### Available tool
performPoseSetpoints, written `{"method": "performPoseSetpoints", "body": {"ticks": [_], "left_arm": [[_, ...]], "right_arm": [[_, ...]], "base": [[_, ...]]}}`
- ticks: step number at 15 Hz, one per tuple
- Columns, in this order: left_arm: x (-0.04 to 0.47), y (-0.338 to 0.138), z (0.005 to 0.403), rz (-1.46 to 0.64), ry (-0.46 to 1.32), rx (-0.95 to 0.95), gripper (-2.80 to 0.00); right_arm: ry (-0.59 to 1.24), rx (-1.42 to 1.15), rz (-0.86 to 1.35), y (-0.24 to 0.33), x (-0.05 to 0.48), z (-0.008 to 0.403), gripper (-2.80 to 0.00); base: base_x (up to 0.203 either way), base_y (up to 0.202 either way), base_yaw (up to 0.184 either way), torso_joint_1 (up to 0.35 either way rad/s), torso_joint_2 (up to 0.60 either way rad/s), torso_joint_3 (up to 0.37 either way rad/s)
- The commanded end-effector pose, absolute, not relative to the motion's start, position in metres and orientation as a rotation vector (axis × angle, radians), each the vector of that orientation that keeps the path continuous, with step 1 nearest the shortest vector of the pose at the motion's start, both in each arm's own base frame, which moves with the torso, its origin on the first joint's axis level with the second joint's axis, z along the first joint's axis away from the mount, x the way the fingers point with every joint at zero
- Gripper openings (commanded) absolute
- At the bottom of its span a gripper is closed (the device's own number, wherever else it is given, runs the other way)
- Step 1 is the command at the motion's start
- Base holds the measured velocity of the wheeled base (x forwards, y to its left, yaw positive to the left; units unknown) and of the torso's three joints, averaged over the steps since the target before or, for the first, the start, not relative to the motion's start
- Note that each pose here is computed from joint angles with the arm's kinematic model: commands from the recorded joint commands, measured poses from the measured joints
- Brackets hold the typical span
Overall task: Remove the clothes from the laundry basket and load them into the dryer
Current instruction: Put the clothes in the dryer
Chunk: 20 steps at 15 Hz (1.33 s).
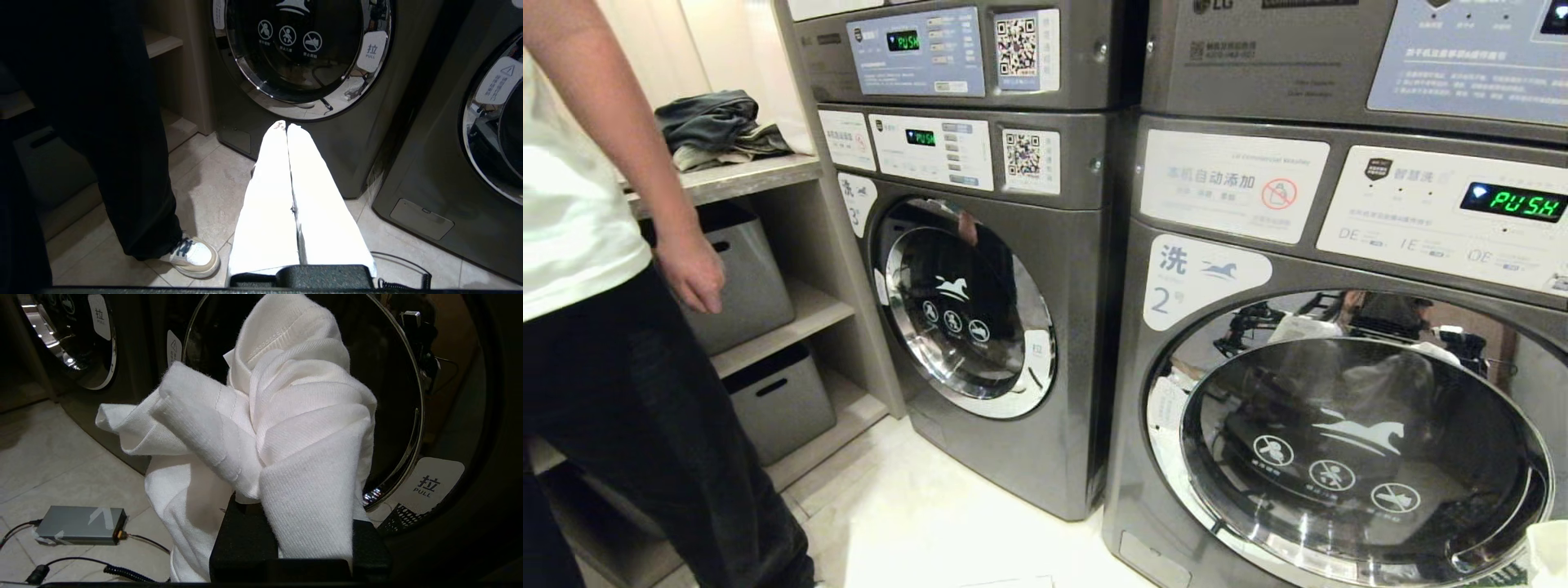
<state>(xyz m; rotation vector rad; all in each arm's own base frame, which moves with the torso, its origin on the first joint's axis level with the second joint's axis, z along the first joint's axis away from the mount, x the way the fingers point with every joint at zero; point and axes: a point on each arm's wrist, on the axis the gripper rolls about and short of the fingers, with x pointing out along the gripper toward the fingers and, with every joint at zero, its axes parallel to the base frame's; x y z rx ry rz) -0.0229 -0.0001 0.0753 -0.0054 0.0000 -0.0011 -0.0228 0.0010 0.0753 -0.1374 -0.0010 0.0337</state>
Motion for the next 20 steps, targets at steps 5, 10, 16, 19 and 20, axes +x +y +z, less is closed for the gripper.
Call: {"method": "performPoseSetpoints", "body": {"ticks": [5,10,16,19,20], "left_arm": [[-0.0228,-0.0001,0.0749,0.000,0.002,-0.006,-2.80],[-0.0229,-0.0001,0.0752,-0.001,0.000,-0.006,-2.80],[-0.0228,-0.0001,0.0749,0.000,0.002,-0.006,-2.80],[-0.0229,-0.0001,0.0752,0.000,0.000,-0.006,-2.80],[-0.0228,-0.0001,0.0749,0.000,0.002,-0.006,-2.80]], "right_arm": [[-0.002,-0.138,0.034,0.0010,-0.0229,0.0756,-2.80],[0.001,-0.133,0.032,0.0010,-0.0228,0.0752,-2.80],[-0.001,-0.158,0.038,0.0011,-0.0228,0.0753,-2.80],[-0.004,-0.175,0.041,0.0012,-0.0228,0.0755,-2.80],[-0.004,-0.187,0.041,0.0012,-0.0228,0.0755,-2.80]], "base": [[0.000,0.000,0.000,0.139,-0.45,-0.327],[0.000,0.000,0.000,0.174,-0.48,-0.305],[0.000,0.000,0.000,0.210,-0.51,-0.308],[0.000,0.000,0.000,0.235,-0.54,-0.314],[0.000,0.000,0.000,0.247,-0.56,-0.316]]}}
